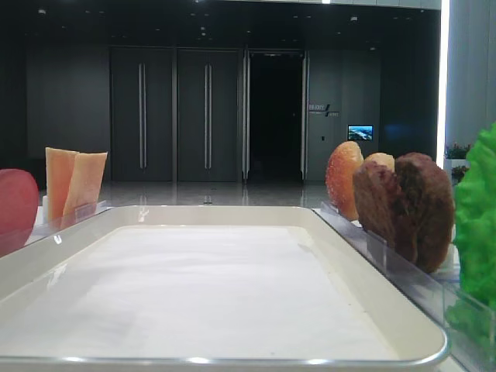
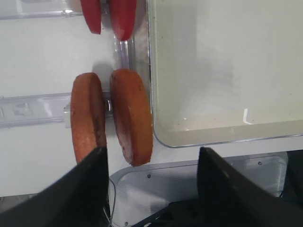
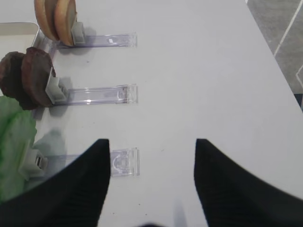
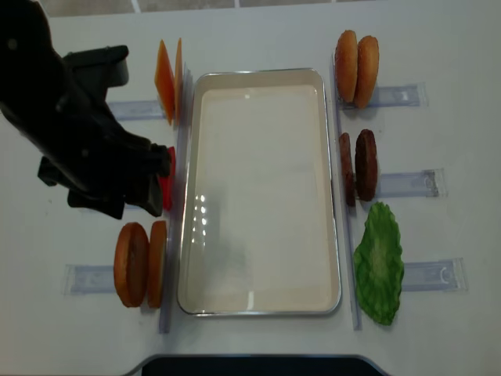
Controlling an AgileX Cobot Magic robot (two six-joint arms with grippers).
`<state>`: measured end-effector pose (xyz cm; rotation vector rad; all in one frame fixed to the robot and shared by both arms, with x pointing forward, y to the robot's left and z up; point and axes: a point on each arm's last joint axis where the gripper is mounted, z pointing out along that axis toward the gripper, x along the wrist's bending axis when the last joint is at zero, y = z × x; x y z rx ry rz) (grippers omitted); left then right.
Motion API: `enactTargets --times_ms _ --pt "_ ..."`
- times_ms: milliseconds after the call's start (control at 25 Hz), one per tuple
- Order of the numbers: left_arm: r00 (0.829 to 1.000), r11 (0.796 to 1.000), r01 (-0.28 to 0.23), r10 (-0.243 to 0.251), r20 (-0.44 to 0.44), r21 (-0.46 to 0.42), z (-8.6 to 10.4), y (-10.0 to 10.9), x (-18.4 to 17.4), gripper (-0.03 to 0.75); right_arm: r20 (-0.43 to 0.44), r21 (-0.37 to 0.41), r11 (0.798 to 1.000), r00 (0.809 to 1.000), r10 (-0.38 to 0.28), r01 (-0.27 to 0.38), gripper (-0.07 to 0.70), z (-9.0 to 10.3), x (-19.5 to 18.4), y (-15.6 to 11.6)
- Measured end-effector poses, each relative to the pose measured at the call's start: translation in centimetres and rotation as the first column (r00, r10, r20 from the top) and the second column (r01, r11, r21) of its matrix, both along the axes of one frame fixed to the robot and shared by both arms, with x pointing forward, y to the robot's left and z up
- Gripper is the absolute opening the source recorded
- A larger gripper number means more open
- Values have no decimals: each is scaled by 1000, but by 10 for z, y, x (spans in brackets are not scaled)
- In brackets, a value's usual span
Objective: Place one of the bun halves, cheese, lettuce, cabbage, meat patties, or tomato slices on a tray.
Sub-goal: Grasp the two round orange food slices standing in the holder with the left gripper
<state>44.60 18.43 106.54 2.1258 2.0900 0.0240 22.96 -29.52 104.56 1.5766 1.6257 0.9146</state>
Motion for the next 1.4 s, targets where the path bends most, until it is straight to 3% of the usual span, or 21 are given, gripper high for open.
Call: enactTargets --times_ms 520,880,1400 --pt "992 998 -3 10 -124 58 -34 -15 15 453 0 0 1000 1000 0 0 408 0 0 0" --pt "983 998 29 -18 -185 59 -49 -21 21 453 0 0 1000 1000 0 0 408 0 0 0" --pt "966 993 59 -31 -256 103 -71 -15 12 453 0 0 1000 1000 0 0 408 0 0 0"
